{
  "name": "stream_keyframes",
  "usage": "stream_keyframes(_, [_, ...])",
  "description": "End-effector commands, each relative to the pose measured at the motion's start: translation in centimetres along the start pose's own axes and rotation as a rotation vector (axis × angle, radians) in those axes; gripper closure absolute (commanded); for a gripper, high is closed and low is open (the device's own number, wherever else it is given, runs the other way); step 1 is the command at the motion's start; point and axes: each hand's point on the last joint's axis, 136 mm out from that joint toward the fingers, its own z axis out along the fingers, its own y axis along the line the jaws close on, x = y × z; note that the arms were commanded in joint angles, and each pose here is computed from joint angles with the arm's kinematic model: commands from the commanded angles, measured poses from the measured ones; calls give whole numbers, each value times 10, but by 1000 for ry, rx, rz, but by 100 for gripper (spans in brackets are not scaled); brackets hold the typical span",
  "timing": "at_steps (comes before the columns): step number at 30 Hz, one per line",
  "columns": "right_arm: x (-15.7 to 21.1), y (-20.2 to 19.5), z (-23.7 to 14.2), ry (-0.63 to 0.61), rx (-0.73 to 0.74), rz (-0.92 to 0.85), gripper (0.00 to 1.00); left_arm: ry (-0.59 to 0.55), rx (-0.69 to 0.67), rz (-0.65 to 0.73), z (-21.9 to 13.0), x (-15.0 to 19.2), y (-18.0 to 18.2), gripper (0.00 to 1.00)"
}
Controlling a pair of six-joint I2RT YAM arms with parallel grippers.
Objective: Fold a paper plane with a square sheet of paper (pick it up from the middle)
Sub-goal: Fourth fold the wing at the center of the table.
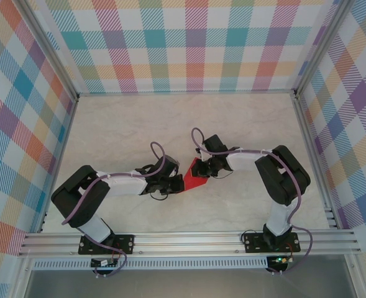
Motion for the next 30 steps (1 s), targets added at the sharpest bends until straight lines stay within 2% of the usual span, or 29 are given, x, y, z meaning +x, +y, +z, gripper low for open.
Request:
stream_keyframes(1, [-2,-10,-1,8,11,-18,94,44,-56,-34,5,15,23,99])
stream_keyframes(13, [-27,-53,-17,-58,63,29,93,47,-36,-37,4,17,21,100])
stream_keyframes(30, [-56,-84,-46,-162,73,109,93,51,-26,-32,3,18,19,100])
